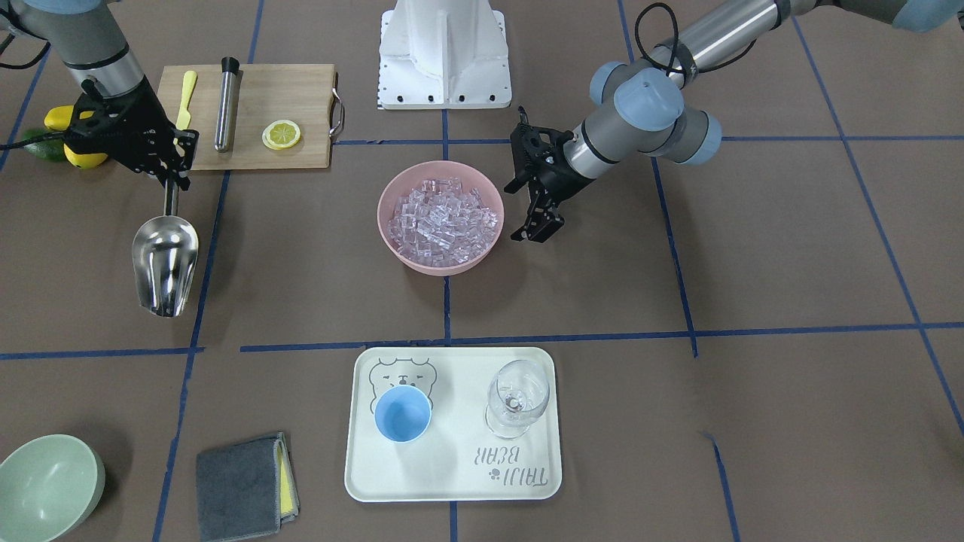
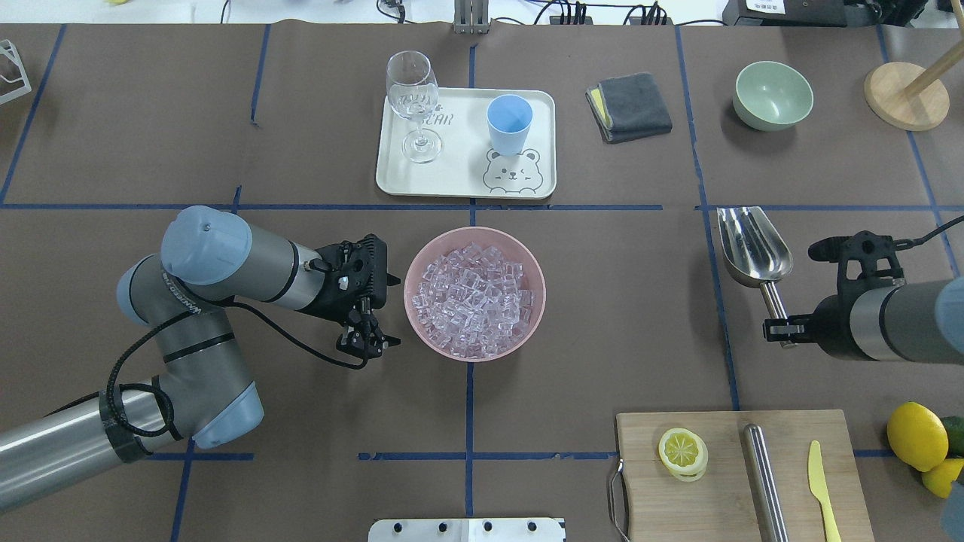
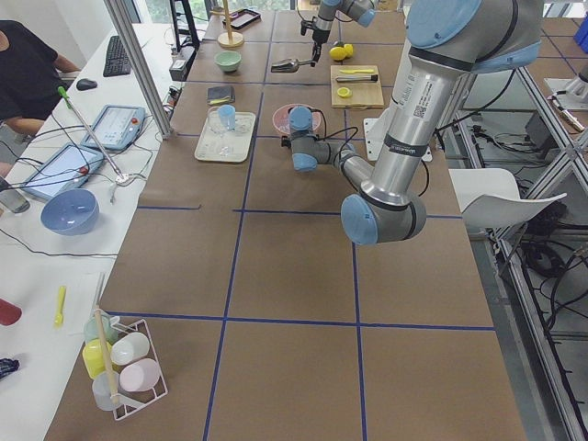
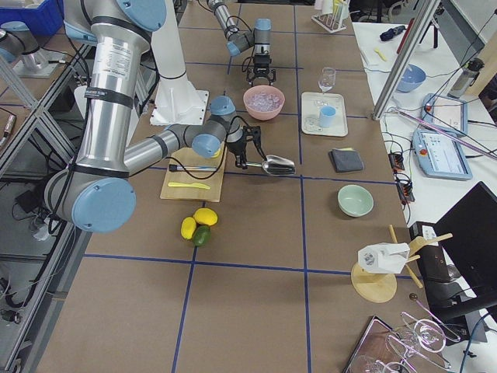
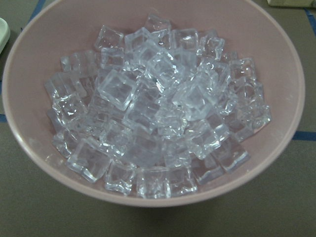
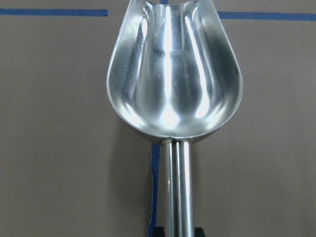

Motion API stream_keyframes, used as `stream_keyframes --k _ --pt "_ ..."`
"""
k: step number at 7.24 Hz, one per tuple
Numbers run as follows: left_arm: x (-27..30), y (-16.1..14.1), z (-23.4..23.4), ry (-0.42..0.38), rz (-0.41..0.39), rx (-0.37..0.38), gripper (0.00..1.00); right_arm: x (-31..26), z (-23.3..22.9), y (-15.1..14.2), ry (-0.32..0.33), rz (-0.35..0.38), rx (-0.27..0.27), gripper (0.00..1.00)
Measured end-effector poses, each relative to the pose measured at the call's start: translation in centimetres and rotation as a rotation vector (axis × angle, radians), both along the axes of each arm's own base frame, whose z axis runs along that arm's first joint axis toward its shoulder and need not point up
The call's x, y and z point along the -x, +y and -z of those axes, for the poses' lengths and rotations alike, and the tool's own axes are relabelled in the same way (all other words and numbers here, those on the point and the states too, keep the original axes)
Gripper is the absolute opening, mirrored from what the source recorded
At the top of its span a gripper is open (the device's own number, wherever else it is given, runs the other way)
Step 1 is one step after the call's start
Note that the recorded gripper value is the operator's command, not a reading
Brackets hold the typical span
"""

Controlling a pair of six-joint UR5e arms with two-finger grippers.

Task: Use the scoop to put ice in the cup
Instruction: 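Lift the scoop with the right gripper and carry it to the pink bowl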

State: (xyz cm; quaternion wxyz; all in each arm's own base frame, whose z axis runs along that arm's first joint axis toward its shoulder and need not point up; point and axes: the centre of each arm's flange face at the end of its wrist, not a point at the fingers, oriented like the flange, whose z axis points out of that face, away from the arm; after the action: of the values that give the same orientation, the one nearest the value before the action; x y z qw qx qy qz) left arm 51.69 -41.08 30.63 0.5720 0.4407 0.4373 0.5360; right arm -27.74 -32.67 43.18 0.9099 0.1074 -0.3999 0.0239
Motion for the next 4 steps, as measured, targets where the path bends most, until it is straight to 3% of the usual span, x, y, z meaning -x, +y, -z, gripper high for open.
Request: stream_keyframes --k 2,4 --pt "-0.1 -0.1 0.2 0.001 0.000 -0.002 1.00 -1.2 2.8 -1.1 -0.066 0.093 -0.032 0.00" --pt "-0.2 -0.1 0.1 -0.002 -0.001 -0.001 1.00 0.6 7.2 -2.5 -0.069 0.215 -0.113 0.00"
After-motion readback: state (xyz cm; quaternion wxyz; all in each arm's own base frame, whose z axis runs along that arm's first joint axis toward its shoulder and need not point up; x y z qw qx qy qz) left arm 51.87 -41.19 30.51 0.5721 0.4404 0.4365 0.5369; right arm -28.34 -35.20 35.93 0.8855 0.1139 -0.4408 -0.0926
